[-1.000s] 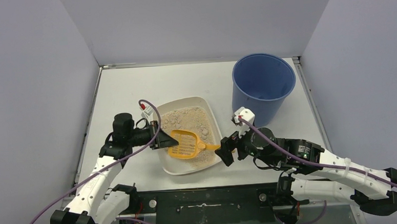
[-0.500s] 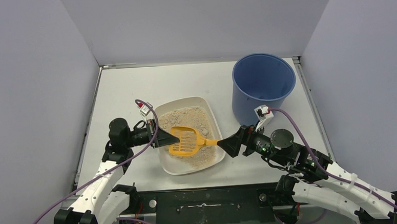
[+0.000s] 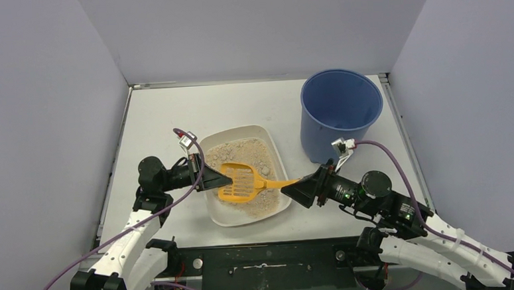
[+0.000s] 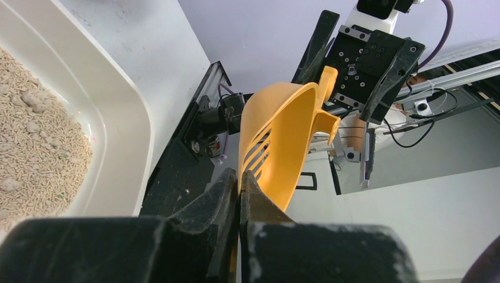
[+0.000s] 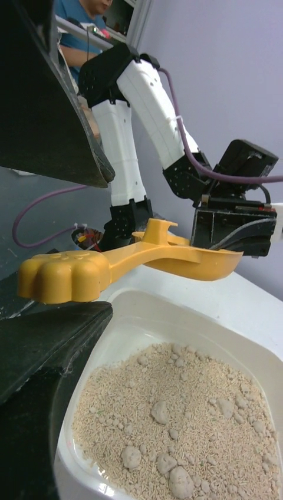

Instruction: Clean the litter box

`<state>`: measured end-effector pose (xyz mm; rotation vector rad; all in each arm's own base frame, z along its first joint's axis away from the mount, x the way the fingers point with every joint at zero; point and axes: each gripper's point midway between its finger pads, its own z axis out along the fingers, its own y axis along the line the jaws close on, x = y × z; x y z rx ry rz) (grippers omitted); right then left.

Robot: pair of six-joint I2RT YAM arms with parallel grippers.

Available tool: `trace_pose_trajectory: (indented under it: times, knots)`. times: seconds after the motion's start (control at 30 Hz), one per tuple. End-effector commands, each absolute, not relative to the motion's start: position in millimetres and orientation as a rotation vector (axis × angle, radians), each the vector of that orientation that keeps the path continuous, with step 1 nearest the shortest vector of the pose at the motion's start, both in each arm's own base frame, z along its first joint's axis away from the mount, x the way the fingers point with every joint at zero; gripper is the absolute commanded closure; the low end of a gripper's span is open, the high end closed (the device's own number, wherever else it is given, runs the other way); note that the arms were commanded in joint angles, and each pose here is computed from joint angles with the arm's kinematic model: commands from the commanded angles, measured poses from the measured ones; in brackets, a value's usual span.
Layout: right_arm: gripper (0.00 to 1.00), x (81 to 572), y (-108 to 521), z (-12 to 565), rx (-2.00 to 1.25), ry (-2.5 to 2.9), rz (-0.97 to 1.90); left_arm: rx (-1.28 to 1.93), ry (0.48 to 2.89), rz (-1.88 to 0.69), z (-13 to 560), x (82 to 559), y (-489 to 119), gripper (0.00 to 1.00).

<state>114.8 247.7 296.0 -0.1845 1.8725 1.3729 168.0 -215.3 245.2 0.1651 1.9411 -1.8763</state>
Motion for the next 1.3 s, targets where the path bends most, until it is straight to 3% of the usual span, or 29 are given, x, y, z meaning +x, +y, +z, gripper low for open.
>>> trace_pose_trajectory:
  times: [0.0,1.07,1.13,1.2,1.27]
  knots:
    - [0.32,110,243,322,-0.165,1.781,1.448,0.262,1.873,-1.881,258,161,-216,1.00]
    - [0.75,101,254,316,-0.252,1.853,1.463,0.303,1.899,-1.878,254,158,-222,1.00]
    - [0.83,101,255,315,-0.256,1.857,1.461,0.304,1.901,-1.878,253,158,-222,1.00]
    - [1.00,102,255,316,-0.254,1.855,1.463,0.305,1.902,-1.878,254,158,-222,1.00]
    - [1.00,103,255,317,-0.245,1.852,1.462,0.305,1.906,-1.877,253,158,-222,1.00]
